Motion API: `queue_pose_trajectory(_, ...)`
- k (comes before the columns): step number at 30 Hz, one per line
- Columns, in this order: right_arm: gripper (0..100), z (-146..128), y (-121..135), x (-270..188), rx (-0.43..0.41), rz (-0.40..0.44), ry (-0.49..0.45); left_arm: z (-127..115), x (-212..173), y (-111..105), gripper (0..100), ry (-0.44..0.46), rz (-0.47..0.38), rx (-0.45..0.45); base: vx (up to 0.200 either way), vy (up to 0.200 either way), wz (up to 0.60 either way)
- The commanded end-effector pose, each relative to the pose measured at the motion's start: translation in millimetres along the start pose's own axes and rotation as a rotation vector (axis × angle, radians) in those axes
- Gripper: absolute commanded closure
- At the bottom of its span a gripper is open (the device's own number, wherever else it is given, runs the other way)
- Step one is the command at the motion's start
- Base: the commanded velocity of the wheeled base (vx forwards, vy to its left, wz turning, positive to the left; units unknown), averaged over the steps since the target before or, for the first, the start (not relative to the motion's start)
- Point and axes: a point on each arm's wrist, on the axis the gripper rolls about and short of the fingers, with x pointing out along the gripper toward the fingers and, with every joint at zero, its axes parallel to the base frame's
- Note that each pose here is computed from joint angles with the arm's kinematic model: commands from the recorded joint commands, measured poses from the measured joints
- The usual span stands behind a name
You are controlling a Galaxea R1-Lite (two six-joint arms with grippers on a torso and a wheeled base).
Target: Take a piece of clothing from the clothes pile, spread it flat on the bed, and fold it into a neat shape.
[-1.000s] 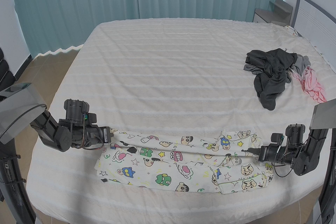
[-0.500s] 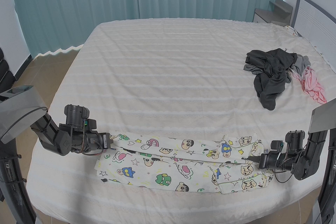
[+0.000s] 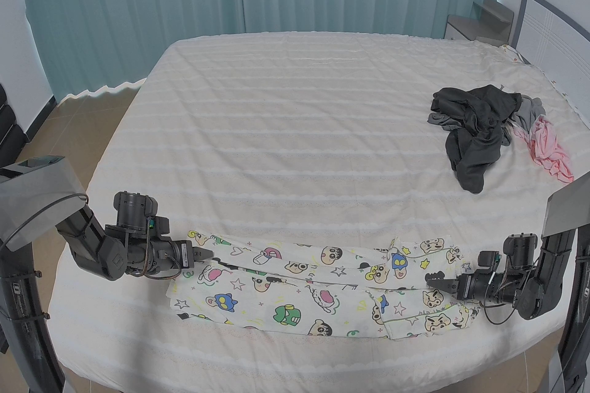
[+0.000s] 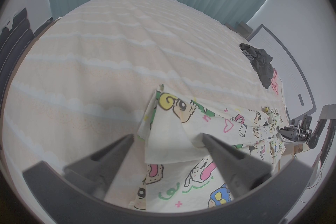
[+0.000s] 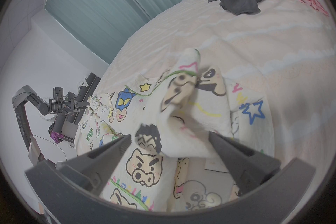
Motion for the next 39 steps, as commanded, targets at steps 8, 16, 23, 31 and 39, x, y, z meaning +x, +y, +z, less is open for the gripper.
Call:
queue_pose_trajectory(8,0,12,-1,-25,0.07,-0.008,-0.159,8,-27,4,0,-0.091,-0.007,-0.222,0.0,0.0,0.0)
queue_pose_trajectory(16,0,23,-5,-47,0.141,-0.031,-0.23,19,-67,-6,0,-0.186,-0.107,-0.499,0.0,0.0,0.0)
queue_pose_trajectory(23,0,45,28,-65,0.152,0.051,-0.321,12,-102,-16,0,-0.249,-0.176,-0.677,0.0,0.0,0.0)
queue_pose_trajectory(31,0,14,74,-66,0.301,0.062,-0.21,-18,-116,-20,0,-0.228,-0.204,-0.802,0.0,0.0,0.0)
queue_pose_trajectory(39,0,-5,61,-63,0.386,-0.051,-0.13,-28,-111,-18,0,-0.236,-0.22,-0.798,0.0,0.0,0.0)
